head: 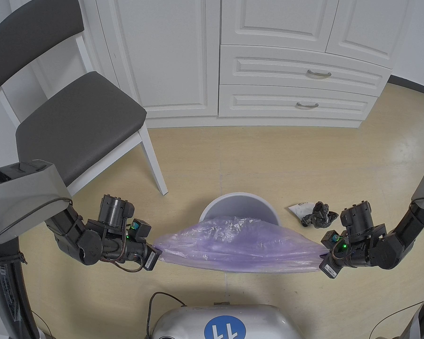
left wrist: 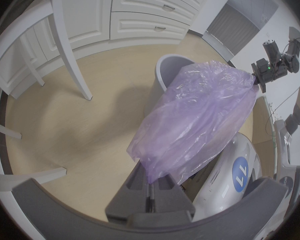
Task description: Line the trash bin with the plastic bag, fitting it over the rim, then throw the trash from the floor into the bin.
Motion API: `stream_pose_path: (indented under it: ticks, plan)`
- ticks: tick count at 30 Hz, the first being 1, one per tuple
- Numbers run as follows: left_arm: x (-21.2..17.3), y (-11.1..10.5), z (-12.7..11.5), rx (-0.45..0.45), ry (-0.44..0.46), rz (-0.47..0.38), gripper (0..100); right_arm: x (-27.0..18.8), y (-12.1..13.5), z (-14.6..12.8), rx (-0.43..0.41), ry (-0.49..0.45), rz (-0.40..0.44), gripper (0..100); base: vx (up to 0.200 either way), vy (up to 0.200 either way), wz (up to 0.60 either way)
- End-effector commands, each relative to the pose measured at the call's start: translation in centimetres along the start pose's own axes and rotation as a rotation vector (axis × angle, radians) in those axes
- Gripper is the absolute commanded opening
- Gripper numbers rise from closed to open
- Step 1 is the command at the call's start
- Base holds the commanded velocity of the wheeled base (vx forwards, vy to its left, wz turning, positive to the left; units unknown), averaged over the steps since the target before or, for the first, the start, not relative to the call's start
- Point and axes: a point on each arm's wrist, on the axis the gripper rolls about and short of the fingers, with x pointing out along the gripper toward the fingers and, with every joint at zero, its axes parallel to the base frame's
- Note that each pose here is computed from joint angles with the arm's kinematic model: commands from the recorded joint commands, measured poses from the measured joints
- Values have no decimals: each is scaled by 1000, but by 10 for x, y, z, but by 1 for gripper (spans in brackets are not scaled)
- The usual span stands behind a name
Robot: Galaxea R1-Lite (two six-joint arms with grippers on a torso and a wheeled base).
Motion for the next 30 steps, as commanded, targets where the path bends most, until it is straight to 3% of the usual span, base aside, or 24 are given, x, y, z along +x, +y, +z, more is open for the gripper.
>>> stream_pose_path:
  ticks: [1, 9, 15, 24, 30]
  plan:
    - [-13, 3, 6, 24, -9, -24, 0, -3, 4, -8, -36, 25, 15, 0, 0, 0, 0]
    - [-8, 1, 2, 25, 14, -42, 0, 7, 15, -9, -72, 50, 49, 0, 0, 0, 0]
    - [21, -10, -6, 42, 51, -69, 0, 27, 21, -7, -66, 77, 58, 0, 0, 0, 0]
    - [32, -12, -2, 11, -14, -13, 0, 35, 28, 0, -4, 72, 63, 0, 0, 0, 0]
    - [7, -5, 12, -32, -55, 22, 0, 10, 14, -2, -2, 44, 26, 0, 0, 0, 0]
